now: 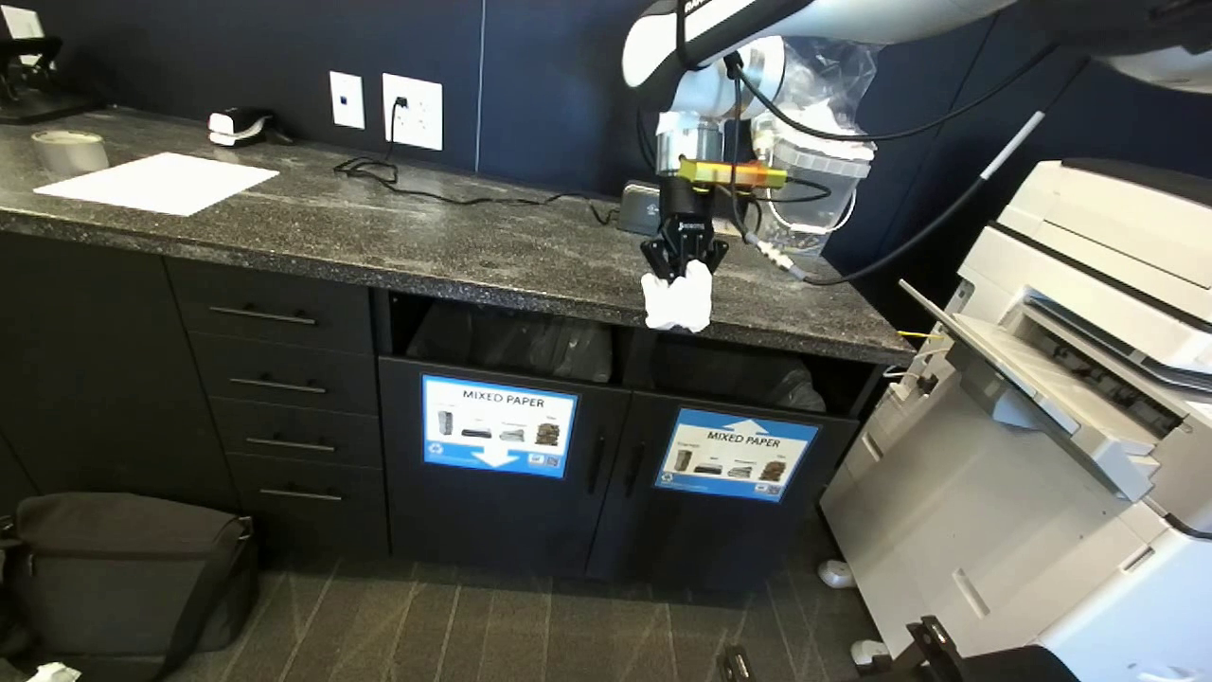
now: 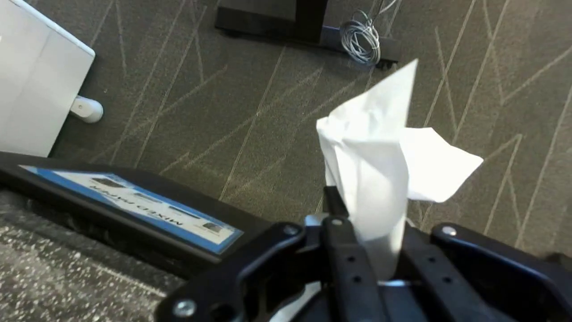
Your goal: Pick up the paper from the countertop and place it in the bin underneath the counter on the right
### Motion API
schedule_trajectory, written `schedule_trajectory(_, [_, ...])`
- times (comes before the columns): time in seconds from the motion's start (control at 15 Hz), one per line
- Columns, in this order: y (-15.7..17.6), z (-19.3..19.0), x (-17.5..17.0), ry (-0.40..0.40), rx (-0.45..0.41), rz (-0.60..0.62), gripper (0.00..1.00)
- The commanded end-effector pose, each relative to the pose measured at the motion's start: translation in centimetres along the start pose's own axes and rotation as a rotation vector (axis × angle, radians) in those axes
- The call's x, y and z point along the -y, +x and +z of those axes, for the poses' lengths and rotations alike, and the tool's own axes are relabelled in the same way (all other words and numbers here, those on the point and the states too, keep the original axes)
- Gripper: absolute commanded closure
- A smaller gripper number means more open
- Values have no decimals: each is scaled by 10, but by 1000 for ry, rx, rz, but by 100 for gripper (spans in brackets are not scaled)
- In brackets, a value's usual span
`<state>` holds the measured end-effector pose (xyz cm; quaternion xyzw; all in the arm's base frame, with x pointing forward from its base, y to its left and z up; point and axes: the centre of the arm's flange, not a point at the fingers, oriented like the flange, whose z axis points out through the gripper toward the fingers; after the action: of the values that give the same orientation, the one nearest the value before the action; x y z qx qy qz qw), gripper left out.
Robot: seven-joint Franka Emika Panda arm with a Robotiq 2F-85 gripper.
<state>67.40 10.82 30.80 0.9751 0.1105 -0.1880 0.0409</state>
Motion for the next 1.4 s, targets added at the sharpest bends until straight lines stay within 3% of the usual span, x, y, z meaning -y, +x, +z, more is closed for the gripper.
schedule_trajectory(0.0, [-72, 40, 16, -13, 1, -38, 90])
schedule_trajectory(0.33, [-104, 82, 34, -7, -25, -58, 90])
schedule_trajectory(0.67, [-131, 123, 43, -21, -220, -24, 90])
schedule_trajectory(0.93, [-162, 162, 41, -15, -309, 6, 90])
schedule_trajectory(1.33, [-205, 209, 12, -91, -509, 60, 90])
